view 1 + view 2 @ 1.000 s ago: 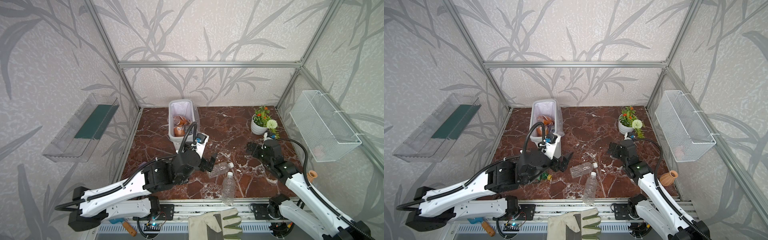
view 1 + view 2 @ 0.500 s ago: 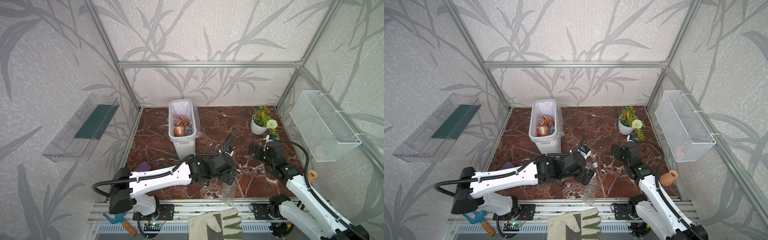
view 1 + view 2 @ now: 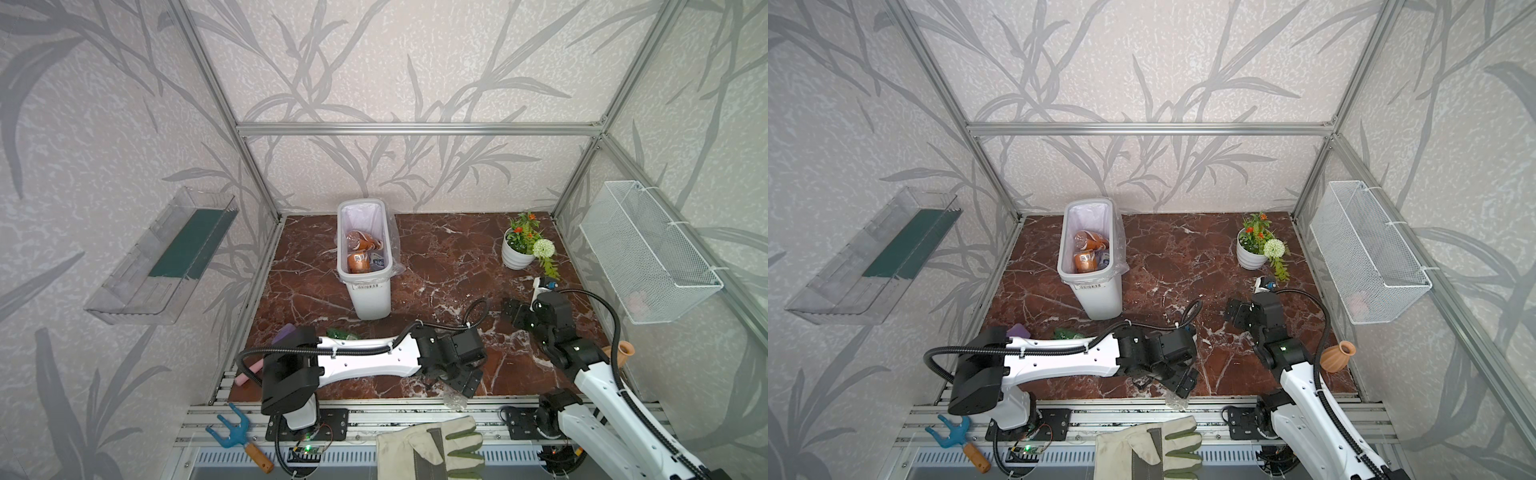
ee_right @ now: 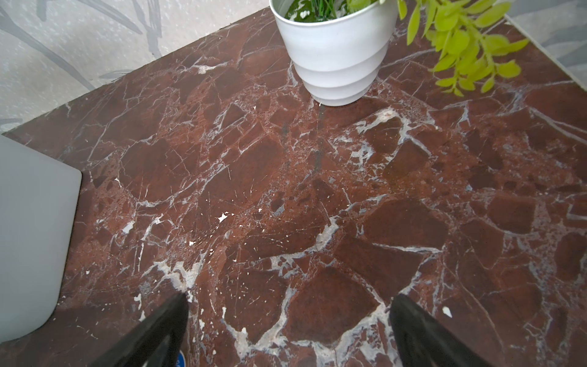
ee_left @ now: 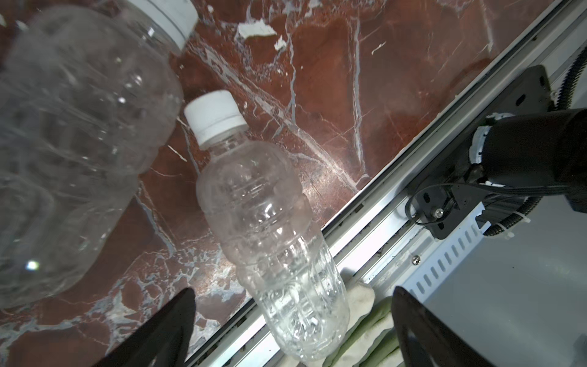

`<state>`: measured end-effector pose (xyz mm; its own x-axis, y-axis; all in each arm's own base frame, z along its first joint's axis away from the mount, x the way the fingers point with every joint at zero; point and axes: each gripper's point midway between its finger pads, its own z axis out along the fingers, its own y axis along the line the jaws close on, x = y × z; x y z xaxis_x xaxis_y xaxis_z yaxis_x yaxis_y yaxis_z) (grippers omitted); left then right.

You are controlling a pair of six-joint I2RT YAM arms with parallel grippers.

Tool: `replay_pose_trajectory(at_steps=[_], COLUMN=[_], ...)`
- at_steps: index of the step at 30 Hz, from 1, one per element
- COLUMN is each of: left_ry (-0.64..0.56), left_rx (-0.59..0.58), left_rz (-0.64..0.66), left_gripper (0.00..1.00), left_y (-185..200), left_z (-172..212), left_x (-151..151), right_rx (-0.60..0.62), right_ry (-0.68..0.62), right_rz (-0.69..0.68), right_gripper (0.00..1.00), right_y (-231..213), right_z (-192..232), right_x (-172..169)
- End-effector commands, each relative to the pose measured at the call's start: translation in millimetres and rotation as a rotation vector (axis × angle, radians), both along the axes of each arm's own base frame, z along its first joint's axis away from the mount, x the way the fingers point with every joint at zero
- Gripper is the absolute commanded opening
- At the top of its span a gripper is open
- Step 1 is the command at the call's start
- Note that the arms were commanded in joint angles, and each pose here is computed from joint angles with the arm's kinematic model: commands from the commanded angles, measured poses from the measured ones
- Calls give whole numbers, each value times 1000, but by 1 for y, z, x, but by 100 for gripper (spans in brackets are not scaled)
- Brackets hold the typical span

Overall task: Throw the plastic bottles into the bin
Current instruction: 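Reach the left gripper across toward the clear bottles near the robot, then close the left gripper on the upright clear water bottle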

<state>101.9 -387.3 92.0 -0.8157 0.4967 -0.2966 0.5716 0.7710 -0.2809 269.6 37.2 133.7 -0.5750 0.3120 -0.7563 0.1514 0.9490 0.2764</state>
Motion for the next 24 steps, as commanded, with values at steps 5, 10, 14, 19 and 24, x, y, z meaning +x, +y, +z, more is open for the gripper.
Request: replay_pose_trajectory(at_steps=[5, 10, 14, 19, 24], left_ry=[52, -14, -3, 18, 30], left_rx=[74, 79, 58, 78, 85], left_rz=[12, 23, 21, -7, -22], left_gripper=[92, 92, 91, 85, 72], left_y=[-3, -7, -16, -20, -19], left_z=[-34, -34, -37, -47, -51], left_x=[-11, 6, 12, 10, 8], right_rx=[-33, -40, -49, -46, -46], right_ry=[-77, -81, -69, -76, -79], right_rz=[17, 29, 32, 24, 19], right_gripper=[99, 99, 99, 99, 99], right_y=[-5, -5, -6, -7, -8], right_z=[6, 8, 5, 7, 8], right_x=[-7, -11, -13, -14, -13])
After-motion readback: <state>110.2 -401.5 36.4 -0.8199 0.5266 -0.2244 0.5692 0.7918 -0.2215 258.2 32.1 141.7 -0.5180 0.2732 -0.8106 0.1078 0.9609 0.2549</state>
